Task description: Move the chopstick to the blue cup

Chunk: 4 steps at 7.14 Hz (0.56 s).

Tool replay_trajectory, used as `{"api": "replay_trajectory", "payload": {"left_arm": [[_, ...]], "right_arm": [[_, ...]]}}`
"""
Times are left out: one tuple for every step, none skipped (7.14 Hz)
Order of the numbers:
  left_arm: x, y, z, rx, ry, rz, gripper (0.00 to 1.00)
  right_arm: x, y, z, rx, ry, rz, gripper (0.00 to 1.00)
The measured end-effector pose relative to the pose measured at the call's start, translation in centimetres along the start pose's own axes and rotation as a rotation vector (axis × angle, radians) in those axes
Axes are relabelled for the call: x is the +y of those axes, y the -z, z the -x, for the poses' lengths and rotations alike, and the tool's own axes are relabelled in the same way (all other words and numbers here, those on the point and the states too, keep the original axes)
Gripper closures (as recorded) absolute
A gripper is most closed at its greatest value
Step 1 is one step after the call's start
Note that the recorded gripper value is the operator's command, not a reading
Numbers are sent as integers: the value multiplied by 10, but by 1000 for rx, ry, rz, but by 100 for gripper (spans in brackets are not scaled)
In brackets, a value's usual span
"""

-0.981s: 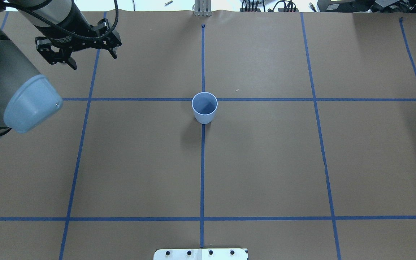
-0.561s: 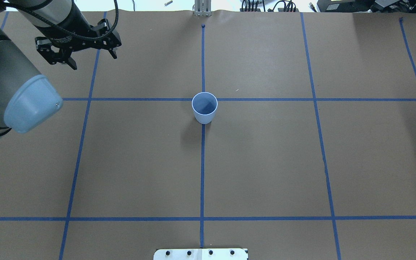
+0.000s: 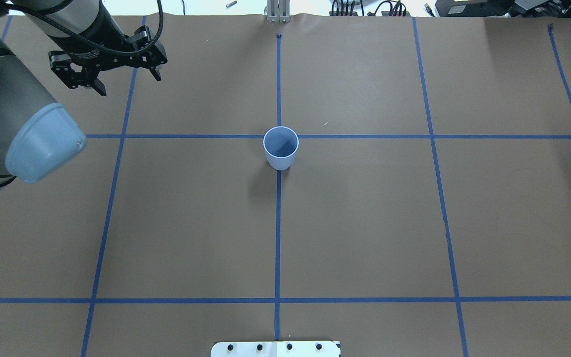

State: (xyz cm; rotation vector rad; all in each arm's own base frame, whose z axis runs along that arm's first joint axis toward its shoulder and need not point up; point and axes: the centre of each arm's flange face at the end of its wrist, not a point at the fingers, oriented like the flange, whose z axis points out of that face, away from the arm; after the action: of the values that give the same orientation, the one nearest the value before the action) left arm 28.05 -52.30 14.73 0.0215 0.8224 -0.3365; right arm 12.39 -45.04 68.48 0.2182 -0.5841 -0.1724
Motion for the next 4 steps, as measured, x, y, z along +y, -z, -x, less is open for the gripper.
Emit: {"api": "replay_trajectory", "payload": {"left_arm": [[0, 0, 0, 0, 0, 0, 2], [0, 0, 0, 1, 0, 0, 2], [0, 0, 0, 0, 0, 0, 2], [0, -1, 0, -1, 1, 0, 1]], "right_arm": [[2, 4, -5, 8, 4, -5, 100], [1, 9, -8, 15, 3, -16, 100], [-1, 18, -11, 21, 1, -33, 100], [-5, 33, -11, 28, 0, -57, 100]]}}
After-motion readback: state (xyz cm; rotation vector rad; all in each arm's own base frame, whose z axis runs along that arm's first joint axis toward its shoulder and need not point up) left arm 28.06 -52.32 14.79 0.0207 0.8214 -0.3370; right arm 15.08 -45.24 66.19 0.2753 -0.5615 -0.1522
